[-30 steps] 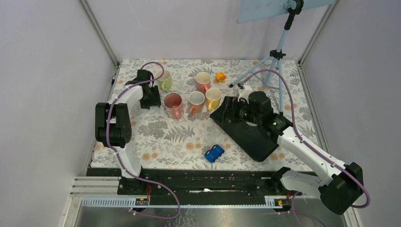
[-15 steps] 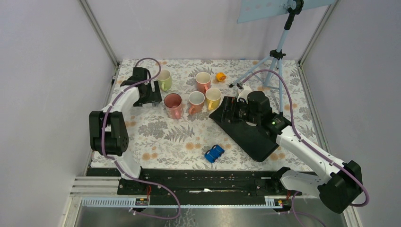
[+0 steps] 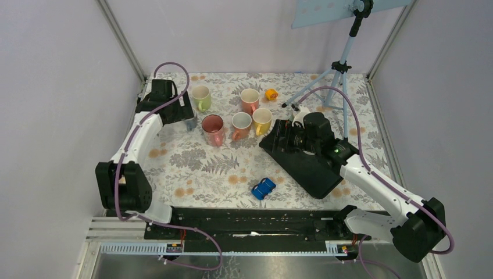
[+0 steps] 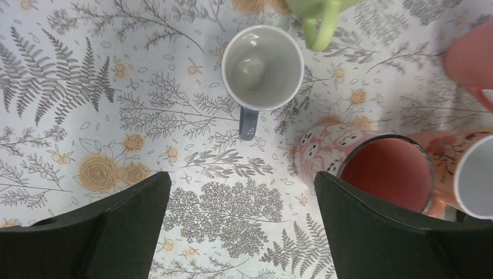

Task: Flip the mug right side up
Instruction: Place the cup at the center of the board.

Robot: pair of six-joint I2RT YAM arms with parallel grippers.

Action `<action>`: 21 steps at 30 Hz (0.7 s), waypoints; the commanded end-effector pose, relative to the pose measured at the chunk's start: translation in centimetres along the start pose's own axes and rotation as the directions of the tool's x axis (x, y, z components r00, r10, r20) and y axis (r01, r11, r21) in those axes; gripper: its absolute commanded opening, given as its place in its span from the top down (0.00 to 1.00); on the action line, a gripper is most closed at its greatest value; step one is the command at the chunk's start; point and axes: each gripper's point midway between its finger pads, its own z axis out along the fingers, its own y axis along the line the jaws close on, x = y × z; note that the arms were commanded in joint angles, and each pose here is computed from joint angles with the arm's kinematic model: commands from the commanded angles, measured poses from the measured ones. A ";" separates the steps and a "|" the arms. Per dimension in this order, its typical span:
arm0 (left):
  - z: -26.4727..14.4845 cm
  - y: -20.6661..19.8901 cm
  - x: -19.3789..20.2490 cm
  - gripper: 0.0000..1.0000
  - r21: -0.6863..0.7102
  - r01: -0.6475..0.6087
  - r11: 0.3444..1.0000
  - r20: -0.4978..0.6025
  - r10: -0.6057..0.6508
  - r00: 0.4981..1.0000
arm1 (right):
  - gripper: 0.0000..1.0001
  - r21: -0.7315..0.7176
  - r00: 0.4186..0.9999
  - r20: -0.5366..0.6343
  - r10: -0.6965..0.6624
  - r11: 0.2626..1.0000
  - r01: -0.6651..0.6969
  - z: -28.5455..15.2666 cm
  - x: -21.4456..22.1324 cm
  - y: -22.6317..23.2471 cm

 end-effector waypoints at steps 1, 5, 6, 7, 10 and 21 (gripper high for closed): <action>-3.9 -1.1 -3.4 0.01 0.063 -0.005 0.998 0.127 -0.003 0.992 | 0.00 0.034 0.998 0.067 -0.015 0.999 0.013 -1.2 -1.8 0.6; -6.3 -2.1 -4.4 0.01 0.121 -0.021 0.992 0.179 -0.001 0.984 | 0.00 0.075 0.994 0.107 -0.018 0.997 0.010 -1.8 -2.3 -0.1; -6.7 -2.3 -4.6 0.01 0.128 -0.024 0.991 0.189 0.000 0.982 | 0.00 0.084 0.994 0.112 -0.016 0.996 0.007 -1.9 -2.5 -0.2; -7.2 -3.0 -4.6 0.01 0.160 -0.036 0.986 0.193 0.005 0.981 | 0.00 0.091 0.993 0.117 -0.014 0.996 0.004 -1.9 -2.6 -0.3; -8.3 -4.6 -4.3 0.01 0.214 -0.059 0.975 0.203 0.015 0.979 | 0.00 0.104 0.992 0.127 -0.009 0.995 -0.004 -1.9 -2.9 -0.4; -11.1 -10.2 -2.3 0.01 0.364 -0.149 0.919 0.224 0.068 0.972 | 0.00 0.179 0.985 0.169 -0.015 0.984 -0.015 -3.3 -3.8 -1.1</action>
